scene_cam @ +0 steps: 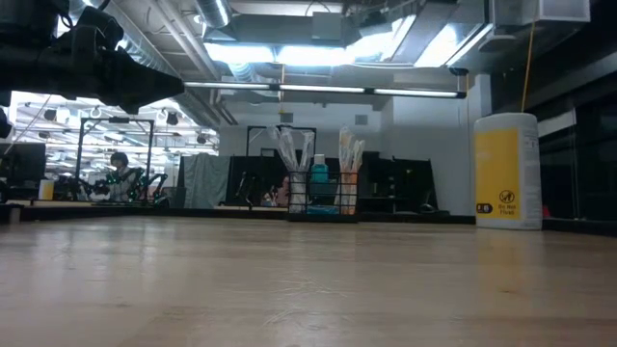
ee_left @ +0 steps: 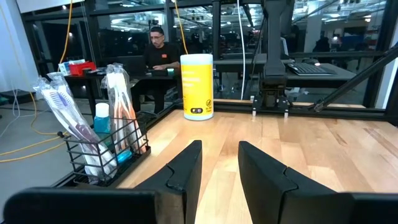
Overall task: Pick & Place toothbrushing station
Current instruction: Return to Home Position
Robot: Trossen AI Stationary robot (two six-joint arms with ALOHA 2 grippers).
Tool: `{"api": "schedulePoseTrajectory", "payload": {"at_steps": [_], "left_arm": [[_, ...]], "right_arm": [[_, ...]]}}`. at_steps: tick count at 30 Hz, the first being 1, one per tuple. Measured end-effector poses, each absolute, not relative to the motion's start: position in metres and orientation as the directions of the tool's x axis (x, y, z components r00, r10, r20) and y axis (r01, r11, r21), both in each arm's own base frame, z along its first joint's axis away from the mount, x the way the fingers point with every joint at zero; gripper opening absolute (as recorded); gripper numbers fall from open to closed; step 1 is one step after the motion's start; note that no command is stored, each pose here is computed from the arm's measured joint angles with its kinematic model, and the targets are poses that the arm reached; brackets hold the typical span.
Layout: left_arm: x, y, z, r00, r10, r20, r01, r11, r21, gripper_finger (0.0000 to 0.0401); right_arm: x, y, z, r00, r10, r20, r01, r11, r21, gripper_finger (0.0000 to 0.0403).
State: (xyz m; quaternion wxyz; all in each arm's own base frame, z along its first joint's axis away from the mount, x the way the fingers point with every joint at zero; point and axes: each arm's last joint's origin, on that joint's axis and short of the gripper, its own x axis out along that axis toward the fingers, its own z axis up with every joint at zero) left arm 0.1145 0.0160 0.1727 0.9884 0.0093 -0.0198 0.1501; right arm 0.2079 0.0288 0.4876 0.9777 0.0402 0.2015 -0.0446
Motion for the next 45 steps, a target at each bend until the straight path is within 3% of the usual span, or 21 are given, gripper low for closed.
{"api": "schedulePoseTrajectory", "payload": {"at_steps": [8,20,31,34,45], "left_arm": [[0.115,0.016,0.173,0.954,0.296,0.042,-0.297,0.955,0.012,0.0100],[0.115,0.016,0.173,0.954,0.296,0.042,-0.297,0.955,0.012,0.0100],[0.115,0.016,0.173,0.954,0.296,0.042,-0.297,0.955,0.012,0.0100],[0.115,0.016,0.173,0.954,0.296,0.042,-0.297,0.955,0.012,0.0100],[0.115,0.016,0.173,0.954,0.296,0.042,-0.297,0.955,0.012,0.0100]], "right_arm": [[0.155,0.021,0.434,0.978,-0.016,-0.209,0.033,0.996,0.080,0.0149],[0.151,0.015,0.287,0.999,0.032,-0.031,-0.029,0.996,0.083,0.0149],[0.137,0.013,0.202,0.999,0.026,-0.026,-0.023,0.995,0.092,0.0149],[0.126,0.011,0.192,0.999,0.018,0.040,-0.021,0.996,0.084,0.0149],[0.103,0.005,0.160,0.996,0.007,-0.091,-0.004,1.000,0.030,0.0149]]}}
